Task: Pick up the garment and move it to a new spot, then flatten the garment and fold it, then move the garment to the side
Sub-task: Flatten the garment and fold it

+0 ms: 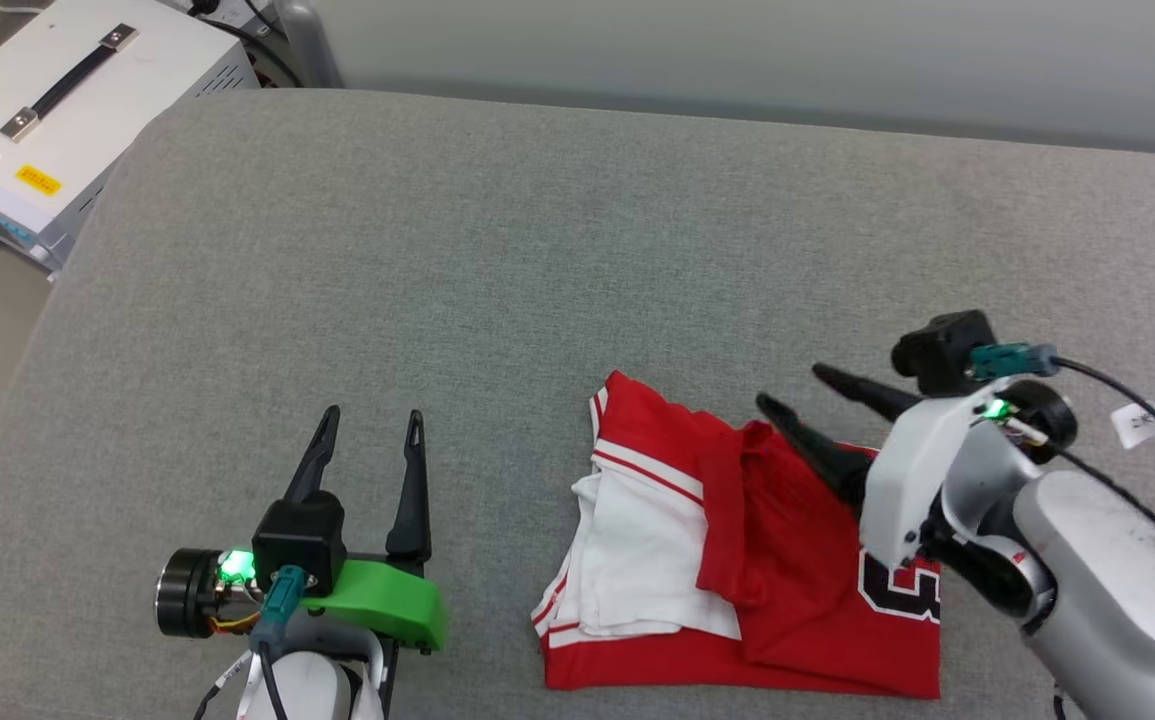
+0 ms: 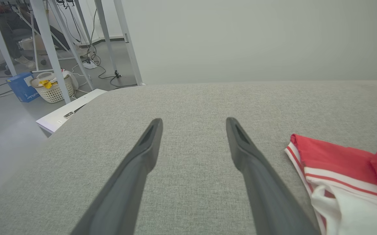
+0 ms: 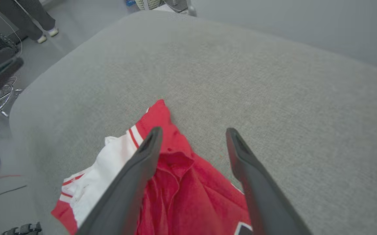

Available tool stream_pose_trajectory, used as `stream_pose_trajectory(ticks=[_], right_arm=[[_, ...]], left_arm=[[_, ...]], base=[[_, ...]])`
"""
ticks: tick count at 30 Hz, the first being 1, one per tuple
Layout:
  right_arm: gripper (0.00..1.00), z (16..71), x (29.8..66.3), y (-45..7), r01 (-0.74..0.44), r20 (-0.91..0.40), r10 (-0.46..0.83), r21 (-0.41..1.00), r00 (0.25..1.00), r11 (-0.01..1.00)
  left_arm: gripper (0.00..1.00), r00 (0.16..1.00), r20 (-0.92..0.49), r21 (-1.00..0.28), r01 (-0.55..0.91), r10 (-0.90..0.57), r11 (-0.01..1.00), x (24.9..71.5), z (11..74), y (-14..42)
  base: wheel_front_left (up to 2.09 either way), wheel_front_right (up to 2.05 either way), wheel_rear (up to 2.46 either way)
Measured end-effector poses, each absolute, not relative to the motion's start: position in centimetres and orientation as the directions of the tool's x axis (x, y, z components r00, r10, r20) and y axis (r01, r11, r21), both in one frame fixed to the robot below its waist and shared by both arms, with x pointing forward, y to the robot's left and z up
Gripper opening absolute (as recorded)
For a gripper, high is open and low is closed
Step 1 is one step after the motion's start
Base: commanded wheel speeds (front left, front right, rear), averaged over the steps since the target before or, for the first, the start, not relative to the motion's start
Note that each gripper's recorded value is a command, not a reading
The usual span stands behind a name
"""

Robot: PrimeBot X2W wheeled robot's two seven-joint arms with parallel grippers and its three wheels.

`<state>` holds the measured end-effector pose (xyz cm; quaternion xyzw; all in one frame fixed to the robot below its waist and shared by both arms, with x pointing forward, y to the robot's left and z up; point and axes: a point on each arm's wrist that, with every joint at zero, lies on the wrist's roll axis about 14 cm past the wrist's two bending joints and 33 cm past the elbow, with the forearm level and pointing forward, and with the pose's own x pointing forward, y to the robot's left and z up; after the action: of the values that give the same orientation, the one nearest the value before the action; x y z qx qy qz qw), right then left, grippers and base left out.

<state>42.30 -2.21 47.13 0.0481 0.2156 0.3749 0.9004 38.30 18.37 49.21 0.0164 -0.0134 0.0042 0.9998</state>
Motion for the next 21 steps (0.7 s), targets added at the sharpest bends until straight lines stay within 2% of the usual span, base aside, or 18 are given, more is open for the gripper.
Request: stream_pose_trajectory(ticks=[4,7,13,14,21], right_arm=[[1.00,52.1,45.4,-6.2,-0.591,-0.146,0.599,0.098,0.787,0.800],[1.00,55.2,46.5,-9.2,-0.511,0.002,0.511,0.011,0.860,0.860],[1.00,58.2,45.5,-14.3,-0.325,0.214,0.334,-0.080,0.918,0.942],[1.00,58.6,44.5,-16.0,-0.255,0.255,0.271,-0.097,0.928,0.962],[1.00,57.5,41.3,-16.9,-0.183,0.265,0.184,-0.027,0.947,0.983]], left_arm=[[1.00,0.999,0.040,0.034,0.013,-0.015,0.999,38.4,49.6,17.7],[1.00,0.998,0.051,0.037,0.032,-0.033,0.999,38.5,49.9,17.1],[1.00,0.995,0.081,0.040,0.060,-0.063,0.997,38.8,50.9,16.1],[1.00,0.993,0.095,0.040,0.072,-0.075,0.997,38.8,51.4,15.7],[1.00,0.990,0.107,0.037,0.088,-0.091,0.995,38.1,51.8,15.2]], base=[[0.00,0.00,0.00],[0.00,0.00,0.00],[0.00,0.00,0.00],[0.00,0.00,0.00],[0.00,0.00,0.00]])
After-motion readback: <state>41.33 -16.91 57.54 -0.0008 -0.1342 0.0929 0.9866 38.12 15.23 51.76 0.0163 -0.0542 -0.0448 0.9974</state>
